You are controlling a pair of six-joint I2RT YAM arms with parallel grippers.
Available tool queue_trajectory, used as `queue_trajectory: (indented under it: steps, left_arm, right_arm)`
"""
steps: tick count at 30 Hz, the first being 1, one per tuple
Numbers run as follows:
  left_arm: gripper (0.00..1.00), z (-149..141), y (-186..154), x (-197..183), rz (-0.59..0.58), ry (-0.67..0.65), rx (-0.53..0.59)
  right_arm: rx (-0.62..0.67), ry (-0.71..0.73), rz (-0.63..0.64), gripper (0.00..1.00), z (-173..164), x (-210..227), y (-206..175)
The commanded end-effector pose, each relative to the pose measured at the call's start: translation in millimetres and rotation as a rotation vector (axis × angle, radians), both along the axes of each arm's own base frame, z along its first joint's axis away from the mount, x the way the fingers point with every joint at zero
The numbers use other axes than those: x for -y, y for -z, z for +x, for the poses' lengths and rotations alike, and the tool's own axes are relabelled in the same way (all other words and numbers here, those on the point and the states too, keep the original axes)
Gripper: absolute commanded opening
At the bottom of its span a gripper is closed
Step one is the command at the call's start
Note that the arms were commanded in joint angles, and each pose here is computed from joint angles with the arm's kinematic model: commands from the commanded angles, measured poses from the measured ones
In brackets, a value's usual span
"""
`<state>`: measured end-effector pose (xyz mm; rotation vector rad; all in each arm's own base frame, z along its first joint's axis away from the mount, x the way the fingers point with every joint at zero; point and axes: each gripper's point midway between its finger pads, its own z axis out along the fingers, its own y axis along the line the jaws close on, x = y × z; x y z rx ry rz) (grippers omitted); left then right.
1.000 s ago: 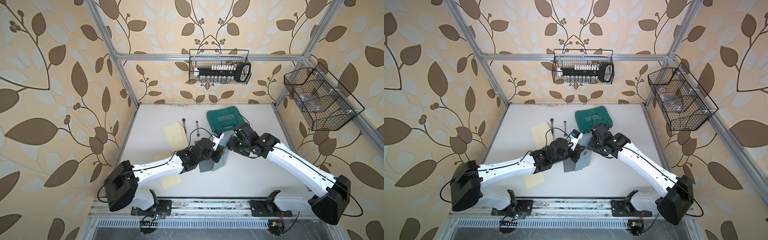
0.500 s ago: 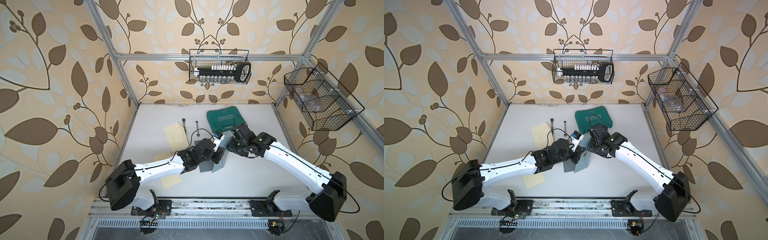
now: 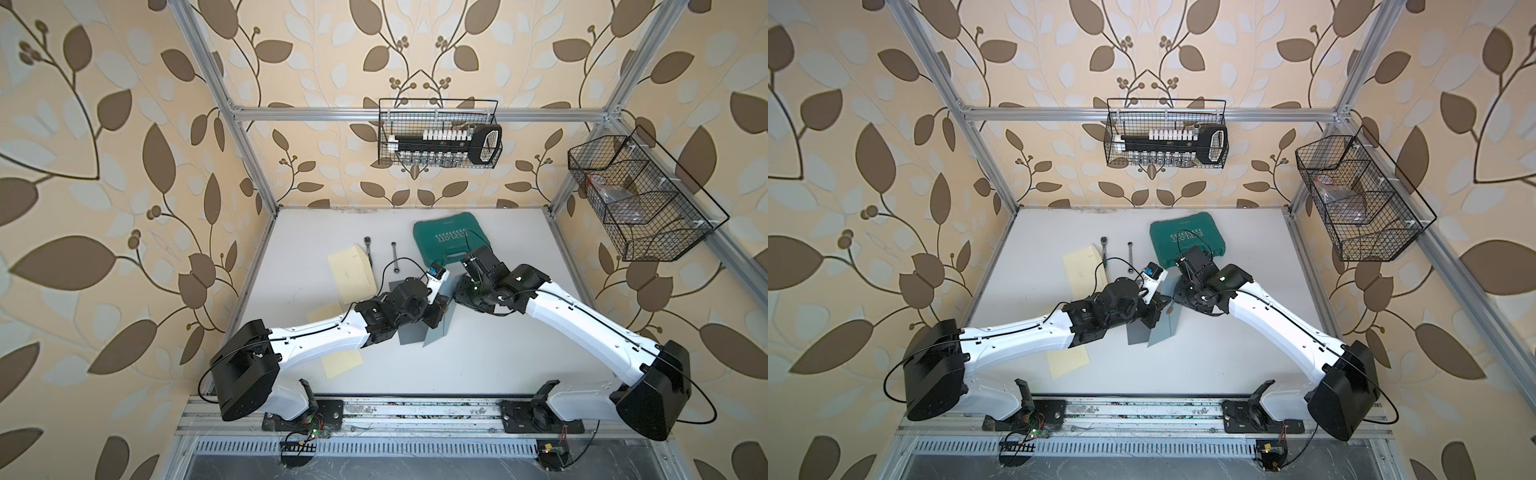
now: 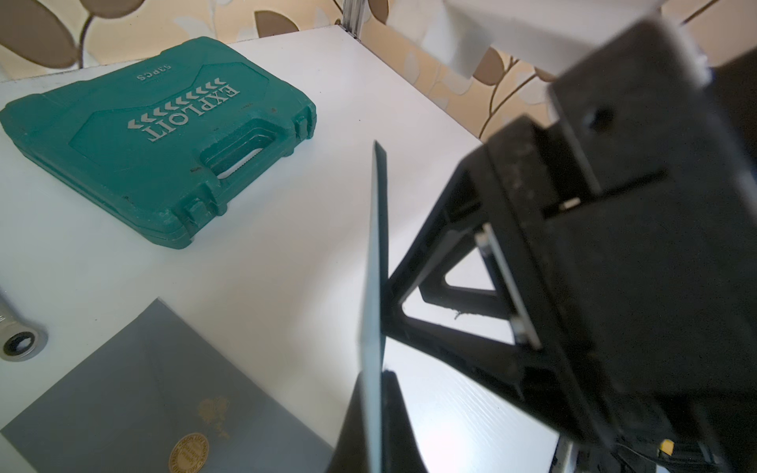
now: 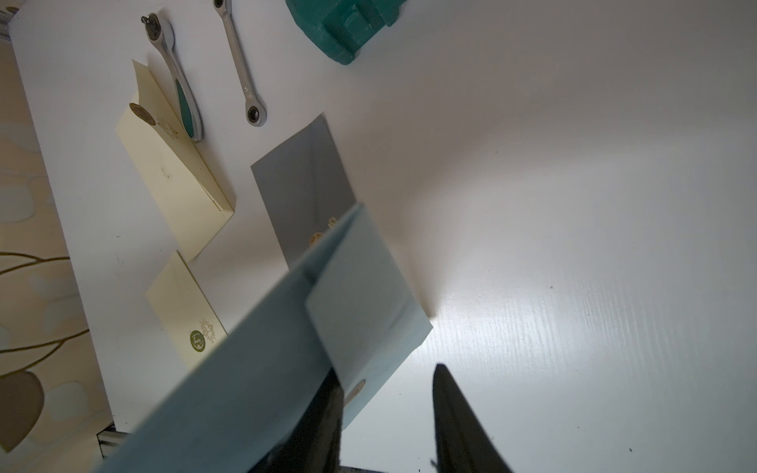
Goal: Open the envelope
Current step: Open the envelope flap on the envelope.
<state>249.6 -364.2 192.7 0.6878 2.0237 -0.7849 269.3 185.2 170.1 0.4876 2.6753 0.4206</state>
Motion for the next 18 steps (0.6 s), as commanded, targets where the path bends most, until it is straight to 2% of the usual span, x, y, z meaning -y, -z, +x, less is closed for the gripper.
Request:
queue_trajectory:
  steps: [1, 18]
  left_arm:
    - [0.0, -4.7, -30.9, 14.6, -0.075, 0.046, 0.057]
    - [0.0, -6.6, -32.3, 16.3, -0.081, 0.057, 0.052]
  right_arm:
    - [-0.018, 0.003, 0.007, 0.36, -0.3, -3.2, 5.4]
    - [-0.03, 0.003, 0.01, 0.32, -2.3, -3.5, 9.7]
